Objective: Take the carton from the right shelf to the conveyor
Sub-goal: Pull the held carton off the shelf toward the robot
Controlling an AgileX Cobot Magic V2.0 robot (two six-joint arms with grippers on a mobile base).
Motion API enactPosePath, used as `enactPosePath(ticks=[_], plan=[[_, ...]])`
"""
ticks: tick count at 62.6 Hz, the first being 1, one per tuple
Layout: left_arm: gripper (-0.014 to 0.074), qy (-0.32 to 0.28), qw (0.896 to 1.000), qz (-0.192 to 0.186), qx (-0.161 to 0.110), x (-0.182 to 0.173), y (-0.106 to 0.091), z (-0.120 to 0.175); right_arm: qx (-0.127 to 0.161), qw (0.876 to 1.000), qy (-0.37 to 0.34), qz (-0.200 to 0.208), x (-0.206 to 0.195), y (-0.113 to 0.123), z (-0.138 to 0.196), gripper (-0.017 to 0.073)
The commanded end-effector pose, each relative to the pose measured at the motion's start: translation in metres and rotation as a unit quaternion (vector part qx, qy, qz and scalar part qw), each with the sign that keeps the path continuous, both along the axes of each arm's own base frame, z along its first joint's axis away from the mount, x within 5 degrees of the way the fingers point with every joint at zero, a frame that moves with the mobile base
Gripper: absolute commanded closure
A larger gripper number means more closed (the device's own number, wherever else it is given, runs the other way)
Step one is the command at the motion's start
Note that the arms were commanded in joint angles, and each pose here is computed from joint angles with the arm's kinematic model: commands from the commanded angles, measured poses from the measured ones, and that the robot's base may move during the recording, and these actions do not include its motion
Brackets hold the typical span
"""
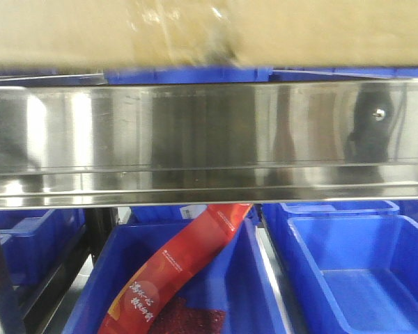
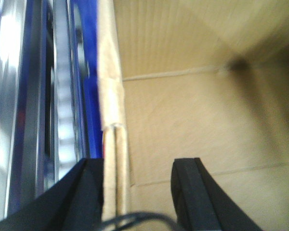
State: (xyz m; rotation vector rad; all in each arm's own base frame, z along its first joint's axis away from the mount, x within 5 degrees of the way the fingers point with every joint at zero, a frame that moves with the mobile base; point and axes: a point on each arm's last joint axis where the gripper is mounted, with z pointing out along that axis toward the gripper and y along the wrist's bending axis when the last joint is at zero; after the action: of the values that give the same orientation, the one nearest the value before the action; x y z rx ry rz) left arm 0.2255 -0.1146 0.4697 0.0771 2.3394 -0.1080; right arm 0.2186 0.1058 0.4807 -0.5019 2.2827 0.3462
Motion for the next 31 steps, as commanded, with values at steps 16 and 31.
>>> enactPosePath(ticks=[16,31], plan=[[0.061,-0.01,0.999,-0.033,-0.019,-0.0042,-0.0073,0.001,0.05,0.995,-0.084,0.007,0.0021,0.0043,0.0174,0.0627],[0.061,-0.014,0.999,-0.033,-0.018,-0.0038,-0.0073,0.0014,0.047,0.996,-0.079,0.008,0.0016,0.0041,0.0166,0.0627]])
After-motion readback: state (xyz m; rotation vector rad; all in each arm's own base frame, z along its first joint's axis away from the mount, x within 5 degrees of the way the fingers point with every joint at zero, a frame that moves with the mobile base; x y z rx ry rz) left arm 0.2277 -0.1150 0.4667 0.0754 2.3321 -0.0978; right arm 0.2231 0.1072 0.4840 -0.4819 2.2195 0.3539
